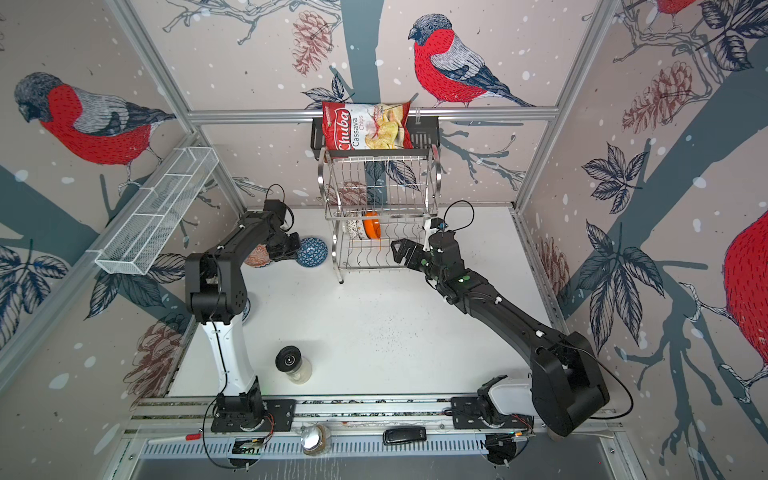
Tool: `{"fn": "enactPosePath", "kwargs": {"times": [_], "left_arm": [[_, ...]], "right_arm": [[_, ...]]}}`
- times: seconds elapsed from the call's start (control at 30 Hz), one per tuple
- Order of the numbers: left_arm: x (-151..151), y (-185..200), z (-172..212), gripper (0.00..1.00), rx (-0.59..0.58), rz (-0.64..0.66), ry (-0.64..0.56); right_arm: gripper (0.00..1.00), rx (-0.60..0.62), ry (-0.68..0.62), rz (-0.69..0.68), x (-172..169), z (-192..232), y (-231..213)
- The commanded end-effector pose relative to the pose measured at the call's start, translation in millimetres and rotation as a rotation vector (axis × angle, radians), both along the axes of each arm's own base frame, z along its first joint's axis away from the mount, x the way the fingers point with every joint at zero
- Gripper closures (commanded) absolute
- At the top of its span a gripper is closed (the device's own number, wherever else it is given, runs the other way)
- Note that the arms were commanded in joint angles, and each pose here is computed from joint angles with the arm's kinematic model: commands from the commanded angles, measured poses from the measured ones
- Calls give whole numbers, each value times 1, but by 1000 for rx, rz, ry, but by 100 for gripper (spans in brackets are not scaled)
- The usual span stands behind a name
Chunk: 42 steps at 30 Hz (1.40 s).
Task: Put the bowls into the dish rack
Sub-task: 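Lower the left gripper onto the blue triangle-patterned bowl and grasp its rim, then drag the blue bowl toward the table center with the left gripper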
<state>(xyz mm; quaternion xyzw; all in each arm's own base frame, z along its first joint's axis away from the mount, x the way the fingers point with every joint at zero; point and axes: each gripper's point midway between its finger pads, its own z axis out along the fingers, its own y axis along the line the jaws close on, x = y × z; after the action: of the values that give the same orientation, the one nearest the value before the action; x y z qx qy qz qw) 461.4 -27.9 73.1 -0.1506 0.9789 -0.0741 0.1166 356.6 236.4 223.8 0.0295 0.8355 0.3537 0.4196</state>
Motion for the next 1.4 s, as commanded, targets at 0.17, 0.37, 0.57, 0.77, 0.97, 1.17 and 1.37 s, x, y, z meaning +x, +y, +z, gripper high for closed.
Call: {"fn": "enactPosePath", "kwargs": {"times": [0.17,0.37,0.57,0.77,0.97,1.17,1.37], "left_arm": [[-45,5,16,100,19,-11,39],[-78,-9,28,100,-37,-46,30],[-103,-53,41,100,-100,-143,-16],[-123,-95,41,100,-138,-184,-51],[-137,-127,38,100,-163,-229,-51],[-149,-161,34,100,-187,-314,-55],[-164,-197,23,100,-170,-391,-30]], "right_arm": [[0,34,44,-38,-1,-8,-3],[0,48,91,-39,-13,-21,1],[0,4,101,-102,-17,-27,-12],[0,-48,156,-145,-13,-40,-33],[1,-84,166,-212,-7,-40,-62],[1,-93,190,-251,-5,-47,-74],[1,-63,196,-274,-8,-45,-81]]}}
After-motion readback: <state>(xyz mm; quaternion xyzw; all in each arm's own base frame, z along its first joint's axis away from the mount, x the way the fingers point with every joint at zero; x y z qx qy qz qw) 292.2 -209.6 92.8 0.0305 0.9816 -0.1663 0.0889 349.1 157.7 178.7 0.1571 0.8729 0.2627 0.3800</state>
